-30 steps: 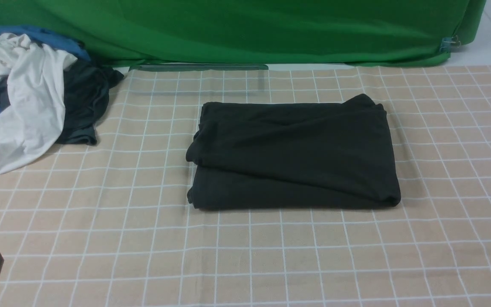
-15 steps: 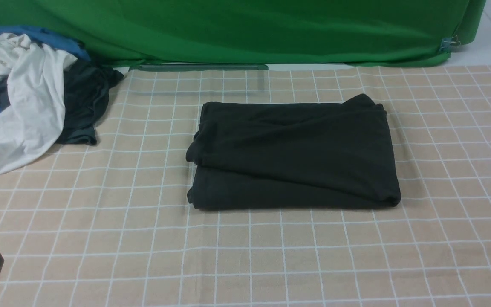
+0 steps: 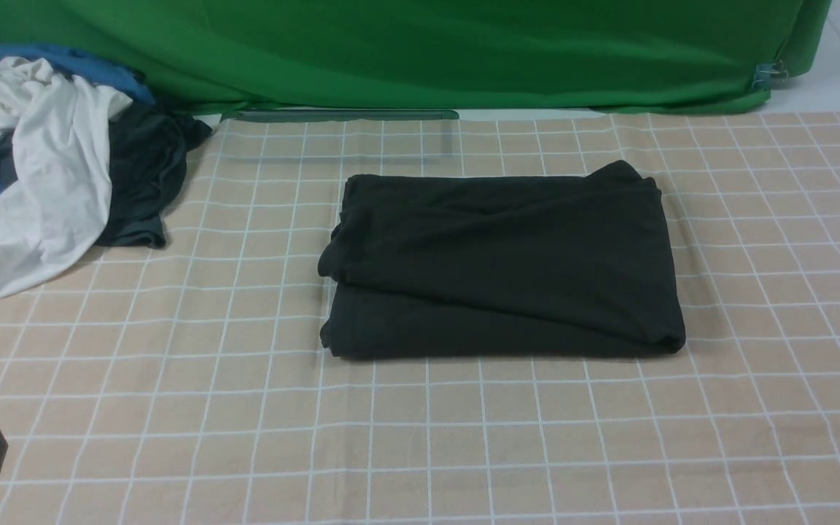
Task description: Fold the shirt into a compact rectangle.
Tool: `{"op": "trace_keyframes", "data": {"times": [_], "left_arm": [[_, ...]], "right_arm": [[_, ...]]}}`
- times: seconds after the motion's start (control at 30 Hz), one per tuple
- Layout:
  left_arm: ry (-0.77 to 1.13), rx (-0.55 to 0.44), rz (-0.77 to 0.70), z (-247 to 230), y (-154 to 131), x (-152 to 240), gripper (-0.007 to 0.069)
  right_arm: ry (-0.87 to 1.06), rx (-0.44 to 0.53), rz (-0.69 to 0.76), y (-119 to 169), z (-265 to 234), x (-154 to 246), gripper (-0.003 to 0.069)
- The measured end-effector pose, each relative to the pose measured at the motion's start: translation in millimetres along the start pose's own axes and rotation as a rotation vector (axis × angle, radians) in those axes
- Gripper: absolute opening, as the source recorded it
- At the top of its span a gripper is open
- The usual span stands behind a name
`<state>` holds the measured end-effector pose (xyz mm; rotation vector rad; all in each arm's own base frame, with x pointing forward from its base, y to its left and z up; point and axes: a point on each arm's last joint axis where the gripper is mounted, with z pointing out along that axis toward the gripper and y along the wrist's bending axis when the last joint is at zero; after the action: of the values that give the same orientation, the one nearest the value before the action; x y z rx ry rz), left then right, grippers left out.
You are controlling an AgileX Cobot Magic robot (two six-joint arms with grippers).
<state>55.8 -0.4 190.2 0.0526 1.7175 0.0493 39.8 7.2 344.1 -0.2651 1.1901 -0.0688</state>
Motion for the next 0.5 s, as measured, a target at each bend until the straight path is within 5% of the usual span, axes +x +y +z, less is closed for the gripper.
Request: {"op": "trace_keyframes", "data": {"times": [0.5], "left_arm": [[0.000, 0.000, 0.002, 0.0, 0.0, 0.0, 0.0020]], "right_arm": [[0.200, -0.055, 0.099, 11.1, -0.8, 35.9, 0.0239]]}}
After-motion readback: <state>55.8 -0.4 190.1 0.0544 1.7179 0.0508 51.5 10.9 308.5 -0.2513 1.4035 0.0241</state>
